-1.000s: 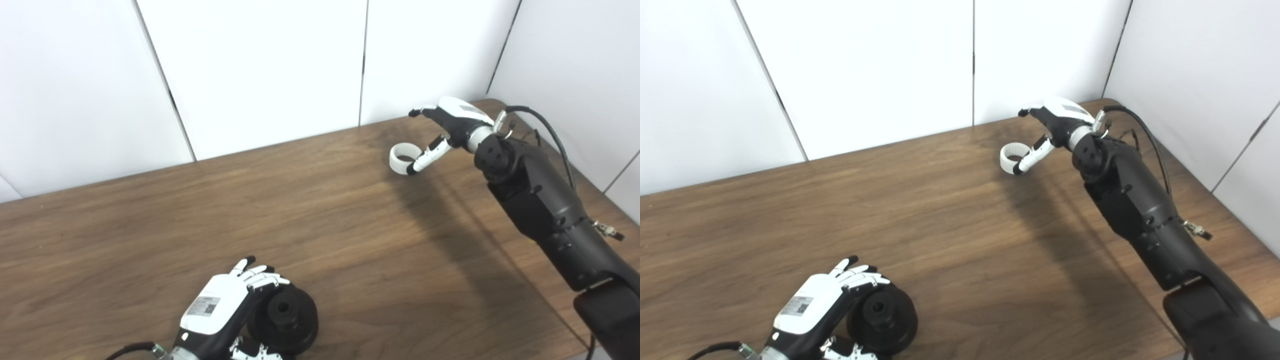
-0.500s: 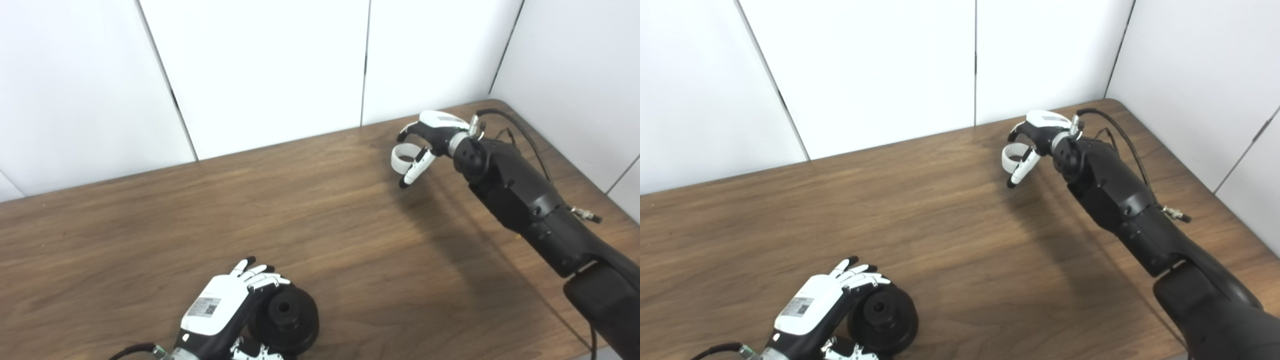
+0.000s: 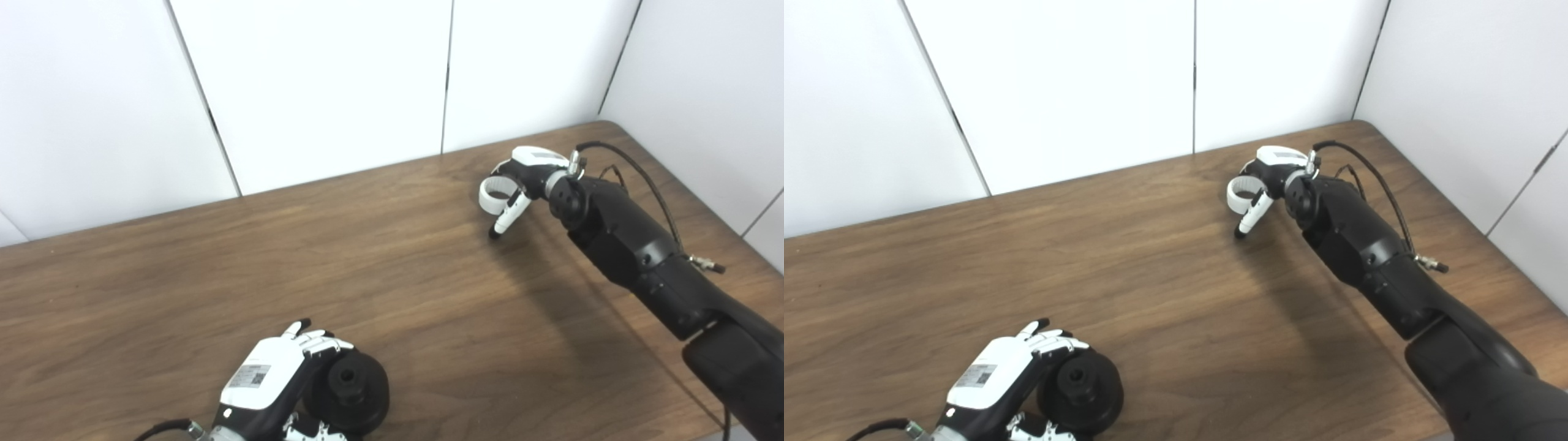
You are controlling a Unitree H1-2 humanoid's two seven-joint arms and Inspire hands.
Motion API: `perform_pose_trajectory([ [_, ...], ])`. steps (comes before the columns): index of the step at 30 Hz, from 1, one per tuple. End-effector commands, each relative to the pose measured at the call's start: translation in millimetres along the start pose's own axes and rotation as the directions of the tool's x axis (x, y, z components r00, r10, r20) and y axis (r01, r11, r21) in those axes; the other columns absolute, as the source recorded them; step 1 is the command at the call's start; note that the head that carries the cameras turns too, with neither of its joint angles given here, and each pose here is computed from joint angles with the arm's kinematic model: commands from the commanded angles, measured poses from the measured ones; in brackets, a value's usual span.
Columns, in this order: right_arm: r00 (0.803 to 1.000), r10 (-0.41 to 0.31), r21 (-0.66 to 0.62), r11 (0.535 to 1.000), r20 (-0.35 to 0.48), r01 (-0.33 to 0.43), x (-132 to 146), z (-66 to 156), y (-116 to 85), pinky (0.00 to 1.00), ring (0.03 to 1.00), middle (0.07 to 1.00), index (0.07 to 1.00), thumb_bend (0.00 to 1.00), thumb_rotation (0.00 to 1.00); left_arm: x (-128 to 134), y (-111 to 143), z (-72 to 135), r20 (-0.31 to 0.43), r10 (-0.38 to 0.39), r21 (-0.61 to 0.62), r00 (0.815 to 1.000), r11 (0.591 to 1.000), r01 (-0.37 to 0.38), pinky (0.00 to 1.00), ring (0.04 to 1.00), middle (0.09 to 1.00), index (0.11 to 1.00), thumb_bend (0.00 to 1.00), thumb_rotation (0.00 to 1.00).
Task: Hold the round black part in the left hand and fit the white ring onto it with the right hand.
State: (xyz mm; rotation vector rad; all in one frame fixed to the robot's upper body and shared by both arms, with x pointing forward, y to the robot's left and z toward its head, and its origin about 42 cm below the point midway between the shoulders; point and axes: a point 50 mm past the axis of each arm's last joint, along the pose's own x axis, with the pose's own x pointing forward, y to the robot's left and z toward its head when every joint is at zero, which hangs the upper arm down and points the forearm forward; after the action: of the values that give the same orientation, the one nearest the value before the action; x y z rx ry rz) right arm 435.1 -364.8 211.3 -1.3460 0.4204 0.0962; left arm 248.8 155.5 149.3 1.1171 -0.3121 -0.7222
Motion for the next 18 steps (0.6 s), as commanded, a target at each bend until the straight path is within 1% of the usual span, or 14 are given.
perform_pose_trajectory([
  [1, 0.993, -0.116, -0.034, 0.993, 0.023, 0.117, -0.4, 4.9, -39.4, 1.00, 0.985, 0.933, 0.807, 0.98, 0.29, -9.1, -11.4, -4.1, -0.022, -0.092, 0.036, 0.996, 0.995, 0.092, 0.98, 0.863, 0.781, 0.482, 0.52, 0.06],
  [5, 0.991, -0.130, -0.048, 0.990, 0.021, 0.131, -0.7, 2.7, -43.1, 1.00, 0.979, 0.928, 0.801, 0.97, 0.29, -8.4, -11.2, -3.1, -0.022, -0.091, 0.034, 0.996, 0.995, 0.091, 0.98, 0.865, 0.780, 0.482, 0.52, 0.05],
  [7, 0.988, -0.150, -0.054, 0.987, 0.028, 0.151, -1.3, 1.2, -44.2, 0.97, 0.965, 0.912, 0.787, 0.96, 0.28, -8.0, -11.5, -3.1, -0.021, -0.087, 0.035, 0.996, 0.996, 0.088, 0.98, 0.864, 0.780, 0.482, 0.52, 0.06],
  [9, 0.984, -0.172, -0.052, 0.983, 0.041, 0.174, -2.0, -0.7, -44.4, 0.94, 0.939, 0.880, 0.755, 0.94, 0.25, -7.7, -11.8, -3.0, -0.021, -0.084, 0.034, 0.996, 0.996, 0.085, 0.97, 0.863, 0.778, 0.482, 0.52, 0.06],
  [11, 0.981, -0.189, -0.045, 0.980, 0.050, 0.192, -2.5, -2.9, -44.2, 0.93, 0.925, 0.858, 0.724, 0.92, 0.23, -7.8, -11.8, -2.9, -0.020, -0.082, 0.031, 0.996, 0.996, 0.083, 0.97, 0.864, 0.777, 0.482, 0.52, 0.06],
  [16, 0.975, -0.212, -0.028, 0.976, 0.061, 0.214, -3.2, -4.6, -42.7, 0.94, 0.906, 0.824, 0.645, 0.88, 0.19, -7.9, -11.9, -2.7, -0.020, -0.082, 0.030, 0.996, 0.996, 0.083, 0.97, 0.862, 0.776, 0.482, 0.52, 0.06],
  [18, 0.974, -0.217, -0.026, 0.975, 0.067, 0.219, -2.6, -5.0, -42.0, 0.93, 0.895, 0.805, 0.609, 0.86, 0.18, -8.0, -11.7, -2.6, -0.022, -0.085, 0.025, 0.996, 0.996, 0.086, 0.98, 0.866, 0.779, 0.482, 0.52, 0.06],
])
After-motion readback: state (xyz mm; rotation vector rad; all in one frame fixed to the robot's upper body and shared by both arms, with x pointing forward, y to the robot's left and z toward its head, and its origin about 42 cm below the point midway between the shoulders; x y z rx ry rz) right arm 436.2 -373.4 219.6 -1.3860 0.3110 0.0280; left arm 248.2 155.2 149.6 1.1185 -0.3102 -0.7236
